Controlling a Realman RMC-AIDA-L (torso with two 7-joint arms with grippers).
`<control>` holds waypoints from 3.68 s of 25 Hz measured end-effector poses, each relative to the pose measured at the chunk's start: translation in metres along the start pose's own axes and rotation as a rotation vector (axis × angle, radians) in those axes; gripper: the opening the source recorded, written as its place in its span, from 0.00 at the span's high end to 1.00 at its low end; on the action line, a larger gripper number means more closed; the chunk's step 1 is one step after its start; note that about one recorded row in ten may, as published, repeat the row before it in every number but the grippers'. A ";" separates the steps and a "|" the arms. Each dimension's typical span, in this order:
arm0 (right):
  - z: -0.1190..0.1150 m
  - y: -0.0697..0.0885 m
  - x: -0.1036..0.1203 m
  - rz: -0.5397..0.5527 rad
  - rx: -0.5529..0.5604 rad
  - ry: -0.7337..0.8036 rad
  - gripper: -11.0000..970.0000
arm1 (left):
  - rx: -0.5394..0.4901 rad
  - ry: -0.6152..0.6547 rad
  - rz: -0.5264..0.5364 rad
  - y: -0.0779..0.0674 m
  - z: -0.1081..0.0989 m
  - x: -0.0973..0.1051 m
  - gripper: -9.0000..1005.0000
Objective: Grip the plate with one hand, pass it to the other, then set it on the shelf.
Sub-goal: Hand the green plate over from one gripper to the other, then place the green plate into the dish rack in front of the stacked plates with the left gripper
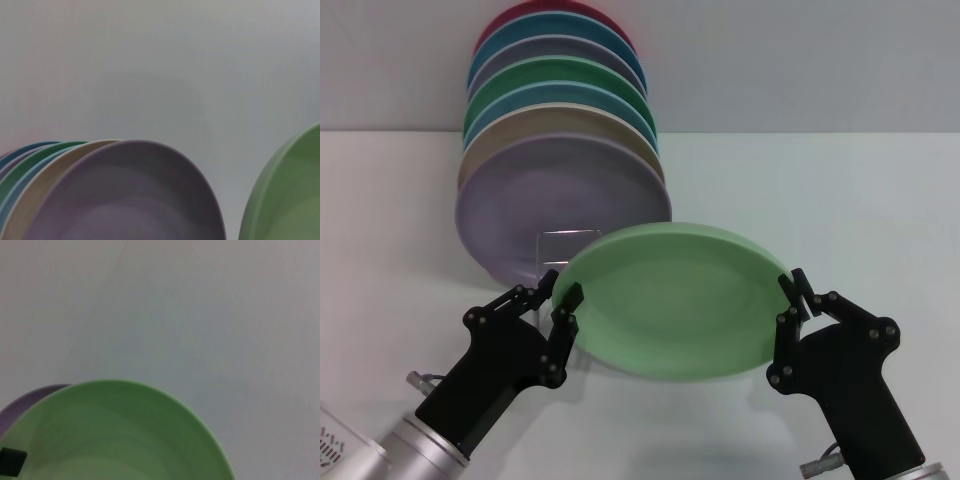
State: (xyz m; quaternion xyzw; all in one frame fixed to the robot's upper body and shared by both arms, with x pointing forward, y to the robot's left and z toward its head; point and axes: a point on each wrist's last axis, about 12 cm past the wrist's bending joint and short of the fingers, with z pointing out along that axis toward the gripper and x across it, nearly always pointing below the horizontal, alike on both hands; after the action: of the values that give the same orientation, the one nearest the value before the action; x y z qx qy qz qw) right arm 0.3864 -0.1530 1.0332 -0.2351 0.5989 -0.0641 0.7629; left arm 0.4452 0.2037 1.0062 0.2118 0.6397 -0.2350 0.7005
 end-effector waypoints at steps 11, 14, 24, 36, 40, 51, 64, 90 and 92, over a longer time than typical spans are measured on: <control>0.001 0.000 0.000 -0.002 -0.002 0.001 0.97 | -0.013 0.012 0.003 0.003 0.000 0.001 0.85; 0.001 0.001 0.000 -0.002 -0.008 0.003 0.97 | -0.012 0.013 0.003 0.003 0.000 0.001 0.87; 0.002 0.001 0.000 0.000 -0.010 0.000 0.97 | -0.012 0.011 0.003 0.003 0.001 0.001 0.92; 0.001 0.003 -0.001 0.000 -0.027 -0.004 0.97 | -0.040 0.007 -0.009 0.004 0.002 0.000 0.96; 0.001 0.002 0.000 -0.005 -0.023 -0.007 0.97 | -0.048 0.009 -0.015 0.003 0.000 0.001 0.96; -0.004 0.000 -0.008 0.011 -0.016 -0.068 0.79 | -0.083 -0.026 -0.023 0.004 -0.009 -0.002 0.96; -0.015 0.000 -0.019 0.033 -0.023 -0.173 0.66 | -0.237 -0.241 0.010 0.032 -0.020 -0.028 0.96; -0.009 -0.019 0.009 -0.038 0.042 -0.076 0.66 | -0.239 -0.107 0.139 0.056 -0.009 -0.018 0.95; -0.008 -0.019 0.010 -0.041 0.043 -0.074 0.66 | -0.235 -0.098 0.141 0.054 -0.009 -0.016 0.95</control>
State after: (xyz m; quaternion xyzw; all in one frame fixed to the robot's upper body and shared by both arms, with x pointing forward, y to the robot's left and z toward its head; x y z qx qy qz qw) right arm 0.3849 -0.1760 1.0318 -0.2329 0.5637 -0.0838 0.7880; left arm 0.4692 0.2536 1.0215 0.1611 0.6114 -0.1187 0.7656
